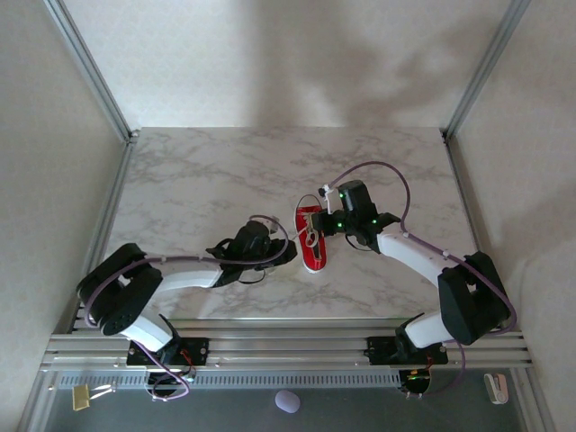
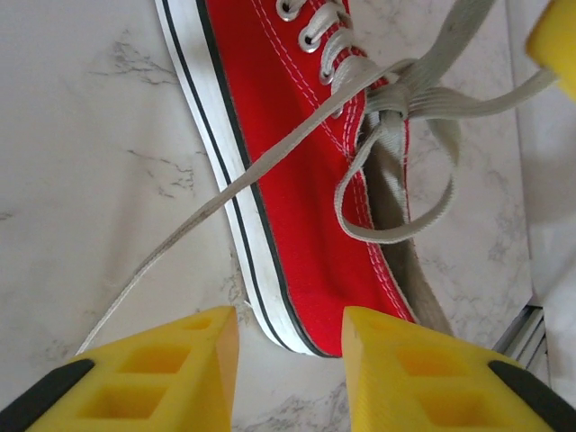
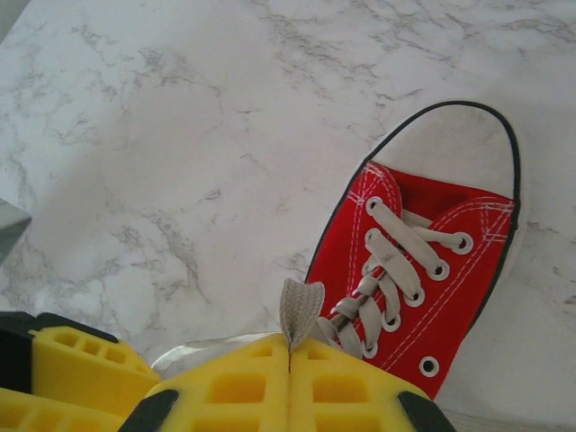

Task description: Tie the shoes

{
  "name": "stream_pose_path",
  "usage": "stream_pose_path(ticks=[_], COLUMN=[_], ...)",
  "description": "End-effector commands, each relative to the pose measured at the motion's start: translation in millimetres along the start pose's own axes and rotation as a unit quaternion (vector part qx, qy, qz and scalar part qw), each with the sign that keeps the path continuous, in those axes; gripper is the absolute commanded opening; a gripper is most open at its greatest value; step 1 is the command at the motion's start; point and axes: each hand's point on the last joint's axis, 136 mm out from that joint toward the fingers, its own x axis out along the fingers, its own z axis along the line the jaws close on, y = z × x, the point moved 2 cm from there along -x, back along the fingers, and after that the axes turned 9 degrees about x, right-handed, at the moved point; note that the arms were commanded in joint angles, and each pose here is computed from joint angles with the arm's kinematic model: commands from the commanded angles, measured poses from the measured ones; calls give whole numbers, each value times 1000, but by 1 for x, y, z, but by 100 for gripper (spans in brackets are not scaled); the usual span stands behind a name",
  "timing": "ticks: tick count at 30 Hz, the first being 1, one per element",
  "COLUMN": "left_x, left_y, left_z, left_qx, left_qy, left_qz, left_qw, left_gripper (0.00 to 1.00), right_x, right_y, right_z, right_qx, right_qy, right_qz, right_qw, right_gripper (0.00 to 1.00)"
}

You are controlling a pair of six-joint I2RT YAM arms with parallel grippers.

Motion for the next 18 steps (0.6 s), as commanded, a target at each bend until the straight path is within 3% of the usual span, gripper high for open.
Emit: stream_pose_path(ticks=[1,11,18], left_x=[10,31,42], left_y=[-9,-12,-19], left_z=[-22,-24,-24], left_qx=[0,2,10], left_qy=[28,20,12], left_qz=[0,7,0], left_qw=[1000,1000,1000], left_gripper=[34,29,31], right_x=[-3,-4,-5], right_y=[1,0,0], right_z=[0,3,5], right_qx=[6,7,7], right_qy=[8,1,-2], right_qz=[-3,0,3], right_qw=[1000,1000,1000], right_gripper=[0,0,0])
